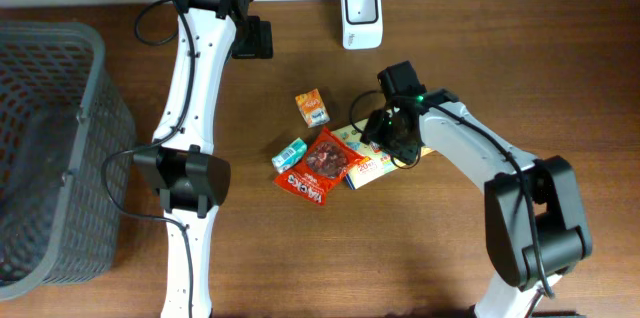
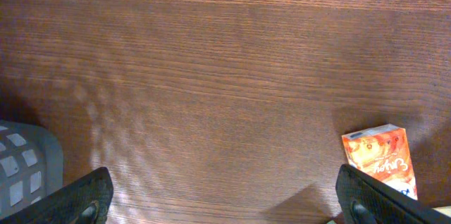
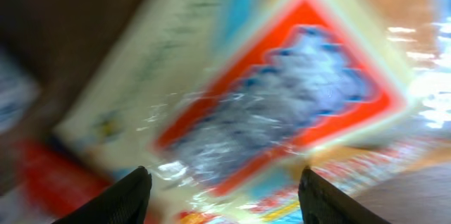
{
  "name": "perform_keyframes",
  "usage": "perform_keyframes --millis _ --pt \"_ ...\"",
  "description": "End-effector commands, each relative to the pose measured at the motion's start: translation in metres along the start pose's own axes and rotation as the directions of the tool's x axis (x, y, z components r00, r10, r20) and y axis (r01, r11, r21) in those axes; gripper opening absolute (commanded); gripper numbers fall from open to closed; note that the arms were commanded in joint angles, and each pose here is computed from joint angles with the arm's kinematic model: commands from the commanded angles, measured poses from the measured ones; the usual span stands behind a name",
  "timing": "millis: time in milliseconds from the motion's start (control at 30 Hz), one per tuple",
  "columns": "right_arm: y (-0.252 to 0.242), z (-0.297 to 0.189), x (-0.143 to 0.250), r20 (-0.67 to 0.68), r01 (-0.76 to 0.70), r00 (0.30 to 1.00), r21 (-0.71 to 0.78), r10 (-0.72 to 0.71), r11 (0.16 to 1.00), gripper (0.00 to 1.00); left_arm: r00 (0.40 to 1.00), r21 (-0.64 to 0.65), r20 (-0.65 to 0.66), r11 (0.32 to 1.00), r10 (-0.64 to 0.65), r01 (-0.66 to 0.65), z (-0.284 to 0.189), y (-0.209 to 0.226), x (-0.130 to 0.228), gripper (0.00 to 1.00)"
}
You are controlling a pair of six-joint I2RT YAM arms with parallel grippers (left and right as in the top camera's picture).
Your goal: Scan the item barcode
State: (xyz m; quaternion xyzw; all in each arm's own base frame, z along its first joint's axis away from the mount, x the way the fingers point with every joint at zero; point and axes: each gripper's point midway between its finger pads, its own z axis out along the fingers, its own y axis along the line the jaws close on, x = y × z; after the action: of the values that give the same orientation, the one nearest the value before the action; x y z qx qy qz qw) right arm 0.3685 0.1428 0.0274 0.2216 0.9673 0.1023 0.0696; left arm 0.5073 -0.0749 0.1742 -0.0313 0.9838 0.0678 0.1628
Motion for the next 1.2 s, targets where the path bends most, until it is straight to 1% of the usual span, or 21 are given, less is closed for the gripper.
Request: perform_keyframes --millis 0,67,100,133,167,200,267,300,333,400,567,633,700,800,867,900,933,967,1033,1100,1167 --pt "-0.046 0.002 -0.016 0.098 -0.107 0.991 0.206 0.088 0.973 0.67 1.0 0.004 0.001 1.0 0.007 -0.007 0.001 0.0 -0.001 0.99" --pt "-0.084 -0.008 -0.027 0.11 -0.18 0.982 0.294 0.154 0.939 0.68 1.0 0.004 0.001 1.0 0.007 -0.007 0.001 0.0 -0.001 0.99" --pt "-0.083 -0.016 -0.026 0.035 -0.142 0.99 0.262 0.137 0.955 0.68 1.0 0.004 0.001 1.0 0.006 -0.006 0.001 0.0 -0.001 0.99" --pt "-0.069 -0.023 -0.026 -0.035 -0.049 0.998 0.182 0.056 0.982 0.68 1.0 0.004 0.001 1.0 0.007 -0.007 0.001 0.0 -0.001 0.99" --pt "-0.033 -0.036 -0.02 -0.114 0.127 0.985 -0.009 -0.128 0.992 0.72 1.0 0.004 0.001 1.0 0.007 -0.007 0.001 0.0 -0.001 0.99" --pt "0.01 -0.05 -0.004 -0.135 0.289 0.936 -0.236 -0.326 0.928 0.83 1.0 0.004 0.001 1.0 0.007 -0.007 0.001 0.0 -0.001 0.99" --pt "0.054 -0.053 0.018 -0.072 0.458 0.848 -0.397 -0.524 0.795 0.97 1.0 0.004 0.001 1.0 0.006 -0.006 0.001 0.0 -0.001 0.99" --pt "0.073 -0.044 0.034 -0.053 0.519 0.811 -0.394 -0.582 0.759 0.99 1.0 0.004 0.001 1.0 0.007 -0.007 0.001 0.0 -0.001 0.99" --pt "0.077 -0.028 0.037 -0.022 0.597 0.779 -0.283 -0.627 0.751 1.0 1.0 0.004 0.001 1.0 0.007 -0.007 0.001 0.0 -0.001 0.99" --pt "0.076 -0.012 0.047 -0.043 0.635 0.753 -0.21 -0.656 0.743 0.96 1.0 0.004 0.001 1.0 0.007 -0.007 0.001 0.0 -0.001 0.99" --pt "0.031 0.026 0.037 -0.154 0.566 0.807 -0.075 -0.57 0.821 0.96 1.0 0.004 0.001 1.0 0.007 -0.007 0.001 0.0 -0.001 0.99" --pt "-0.011 0.021 0.018 -0.185 0.42 0.898 0.09 -0.399 0.903 0.96 1.0 0.004 0.001 1.0 0.007 -0.007 0.001 0.0 -0.001 0.99" --pt "-0.053 0.001 -0.001 -0.225 0.284 0.942 0.148 -0.248 0.947 0.97 1.0 0.004 0.001 1.0 0.007 -0.007 0.001 0.0 -0.001 0.99" --pt "-0.047 -0.035 -0.016 -0.178 0.252 0.957 0.122 -0.228 0.96 0.98 1.0 0.004 0.001 1.0 0.007 -0.007 0.001 0.0 -0.001 0.99" --pt "-0.003 -0.042 -0.033 -0.088 0.253 0.962 -0.061 -0.258 0.966 0.98 1.0 0.004 0.001 1.0 0.007 -0.007 0.001 0.0 -0.001 0.99" --pt "0.022 -0.038 -0.053 0.01 0.278 0.96 -0.146 -0.279 0.949 0.96 1.0 0.004 0.001 1.0 0.007 -0.007 0.001 0.0 -0.001 0.99" --pt "0.029 -0.031 -0.061 0.045 0.289 0.957 -0.156 -0.286 0.944 0.84 1.0 0.004 0.001 1.0 0.007 -0.007 0.001 0.0 -0.001 0.99" --pt "0.017 -0.015 -0.074 0.072 0.238 0.97 -0.079 -0.233 0.968 0.59 1.0 0.004 0.001 1.0 0.007 -0.007 0.001 0.0 -0.001 0.99" --pt "-0.014 0.007 -0.087 0.095 0.153 0.982 0.082 -0.161 0.985 0.48 1.0 0.004 0.001 1.0 0.007 -0.007 0.001 0.0 -0.001 0.99" --pt "-0.03 0.016 -0.09 0.092 0.121 0.987 0.138 -0.134 0.983 0.37 1.0 0.003 0.001 1.0 0.007 -0.007 0.001 0.0 -0.001 0.99" --pt "-0.073 0.011 -0.092 0.09 -0.001 0.996 0.271 -0.024 0.963 0.31 1.0 0.004 0.001 1.0 0.007 -0.007 0.001 0.0 -0.001 0.99"
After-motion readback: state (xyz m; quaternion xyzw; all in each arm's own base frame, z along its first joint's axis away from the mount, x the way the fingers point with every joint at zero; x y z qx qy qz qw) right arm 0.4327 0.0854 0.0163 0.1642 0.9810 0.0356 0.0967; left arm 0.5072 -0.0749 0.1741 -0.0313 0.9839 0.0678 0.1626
